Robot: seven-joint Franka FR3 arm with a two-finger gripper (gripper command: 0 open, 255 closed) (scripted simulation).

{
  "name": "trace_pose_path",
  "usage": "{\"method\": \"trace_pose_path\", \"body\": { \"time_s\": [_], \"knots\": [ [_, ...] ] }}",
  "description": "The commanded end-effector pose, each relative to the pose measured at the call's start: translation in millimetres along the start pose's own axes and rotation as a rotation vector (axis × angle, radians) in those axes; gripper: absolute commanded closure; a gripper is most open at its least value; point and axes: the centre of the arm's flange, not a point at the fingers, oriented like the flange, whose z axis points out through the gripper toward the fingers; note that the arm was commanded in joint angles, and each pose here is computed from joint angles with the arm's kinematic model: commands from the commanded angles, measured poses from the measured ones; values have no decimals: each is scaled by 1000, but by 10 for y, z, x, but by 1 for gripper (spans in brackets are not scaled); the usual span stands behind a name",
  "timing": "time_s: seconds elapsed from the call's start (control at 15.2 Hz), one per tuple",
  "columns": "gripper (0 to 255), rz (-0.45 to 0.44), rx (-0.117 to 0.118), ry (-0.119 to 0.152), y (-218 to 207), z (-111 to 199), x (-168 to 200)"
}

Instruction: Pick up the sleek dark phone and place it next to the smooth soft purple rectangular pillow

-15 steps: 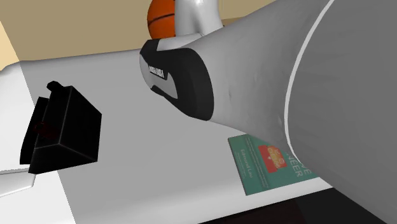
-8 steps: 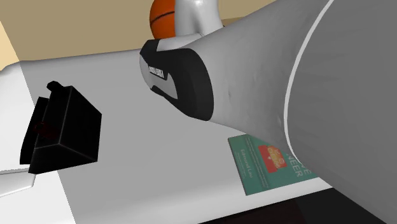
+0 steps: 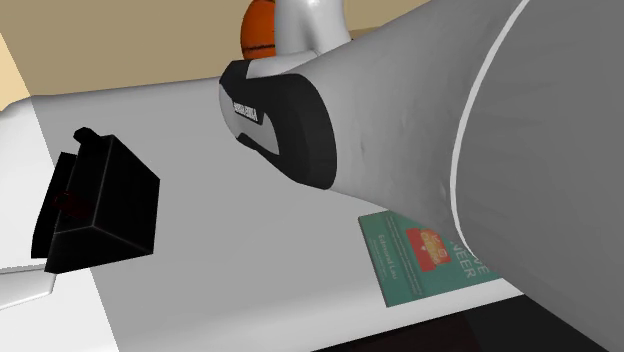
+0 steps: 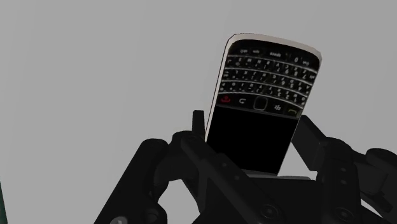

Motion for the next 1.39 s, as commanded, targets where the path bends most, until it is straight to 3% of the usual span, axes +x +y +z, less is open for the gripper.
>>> {"method": "trace_pose_path", "body": {
  "time_s": [0.0,1.32],
  "knots": [
    [255,0,-1,0,-5,-72,-5],
    [255,0,-1,0,-67,-1126,-34]
  ]
}}
